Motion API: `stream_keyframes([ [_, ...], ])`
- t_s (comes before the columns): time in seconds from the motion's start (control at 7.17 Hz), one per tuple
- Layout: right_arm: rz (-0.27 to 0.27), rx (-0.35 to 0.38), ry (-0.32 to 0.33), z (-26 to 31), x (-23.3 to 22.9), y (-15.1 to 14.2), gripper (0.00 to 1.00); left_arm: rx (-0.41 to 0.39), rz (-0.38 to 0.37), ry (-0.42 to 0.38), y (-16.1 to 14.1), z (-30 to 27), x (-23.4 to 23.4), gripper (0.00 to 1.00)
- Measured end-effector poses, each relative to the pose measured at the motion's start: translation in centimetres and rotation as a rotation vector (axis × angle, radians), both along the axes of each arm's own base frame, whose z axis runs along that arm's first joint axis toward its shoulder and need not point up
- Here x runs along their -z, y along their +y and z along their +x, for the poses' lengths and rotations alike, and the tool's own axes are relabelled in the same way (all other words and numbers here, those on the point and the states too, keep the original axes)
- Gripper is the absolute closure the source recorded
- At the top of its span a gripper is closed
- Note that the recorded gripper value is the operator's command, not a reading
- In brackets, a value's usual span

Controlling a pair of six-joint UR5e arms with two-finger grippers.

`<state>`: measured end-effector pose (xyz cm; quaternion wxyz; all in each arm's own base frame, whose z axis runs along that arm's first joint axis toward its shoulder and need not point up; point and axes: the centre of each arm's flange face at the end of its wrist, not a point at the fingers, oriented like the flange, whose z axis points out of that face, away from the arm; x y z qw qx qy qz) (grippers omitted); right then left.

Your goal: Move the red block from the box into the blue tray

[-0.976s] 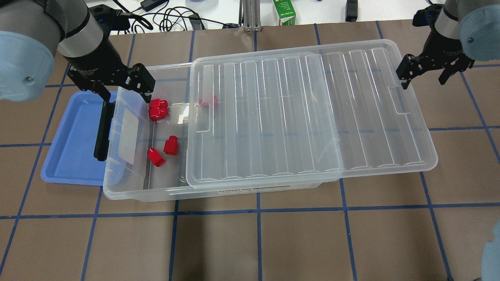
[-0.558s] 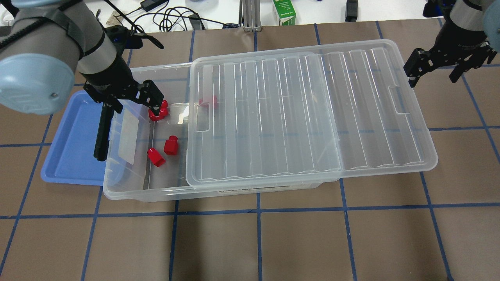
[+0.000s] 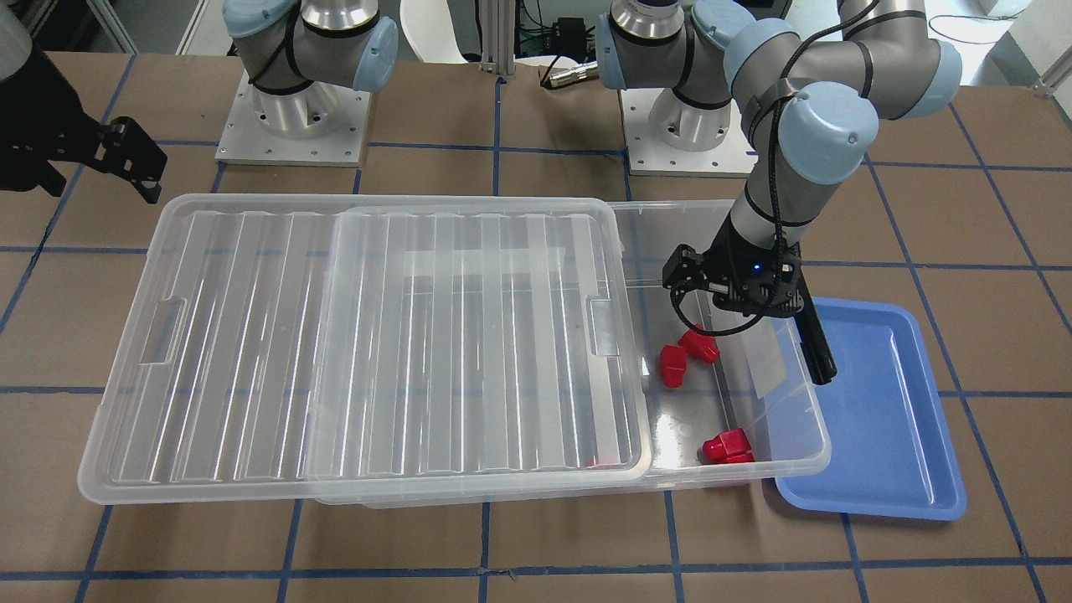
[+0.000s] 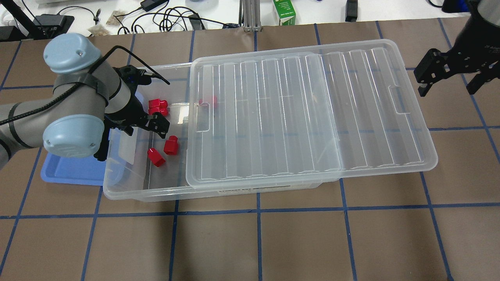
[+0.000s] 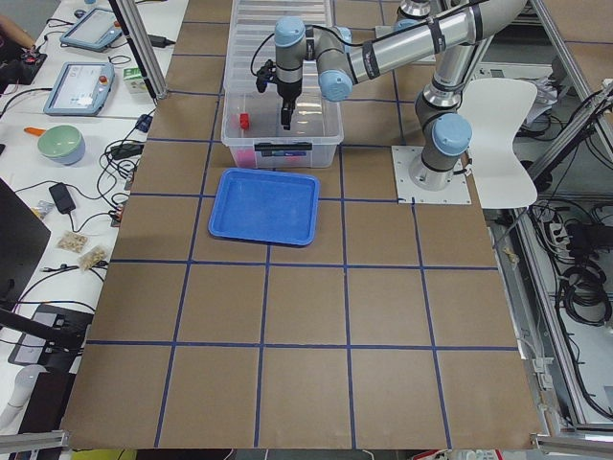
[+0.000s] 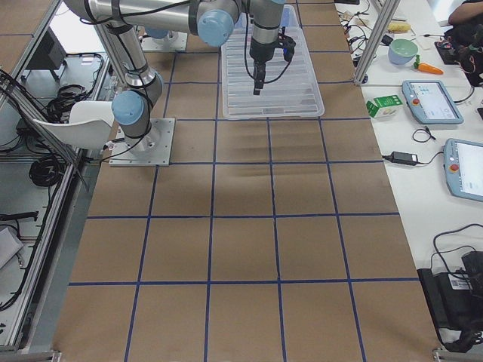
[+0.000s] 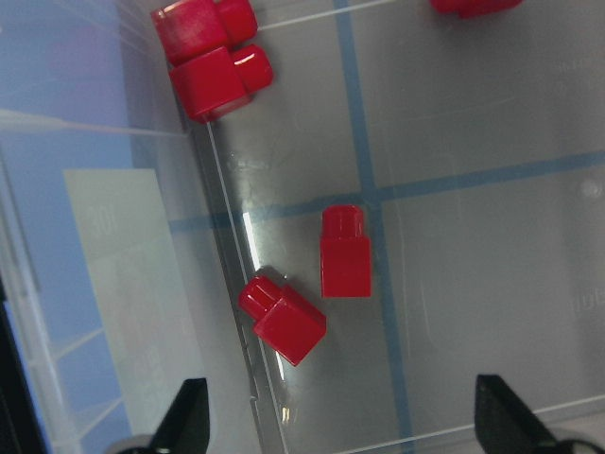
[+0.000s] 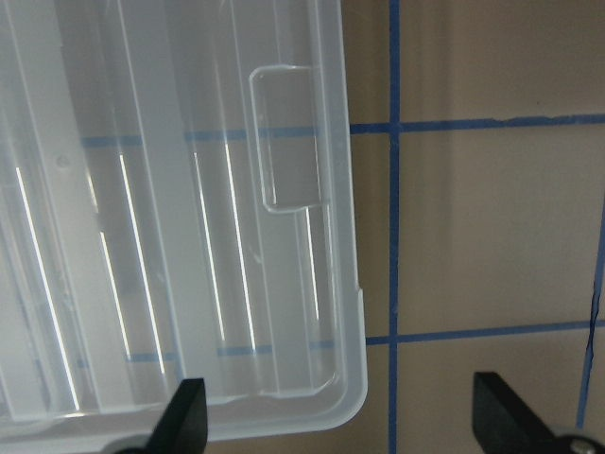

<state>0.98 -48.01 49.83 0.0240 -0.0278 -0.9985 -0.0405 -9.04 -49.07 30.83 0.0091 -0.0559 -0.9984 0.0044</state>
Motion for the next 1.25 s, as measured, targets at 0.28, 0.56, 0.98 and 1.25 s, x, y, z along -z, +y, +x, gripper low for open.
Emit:
stream_keyframes([
  [0.28,-0.004,0.013,-0.009,3.7,-0.9,1.3,0.0,-0.06,0.012,0.003,0.1,-0.4,1.6,0.0],
  [0.56,-0.006,0.007,-0.008,6.5,-1.0,1.9,0.0,-0.057,0.019,0.004,-0.4,-1.1,3.1,0.0],
  [0.98,-0.001,0.002,-0.011,7.0,-0.7,2.1,0.0,-0.023,0.019,0.003,-1.0,-2.3,5.0,0.0],
  [1.25,-0.006,-0.006,-0.011,7.1,-0.9,2.1,0.0,-0.003,0.004,0.002,-1.7,-2.0,5.9,0.0],
])
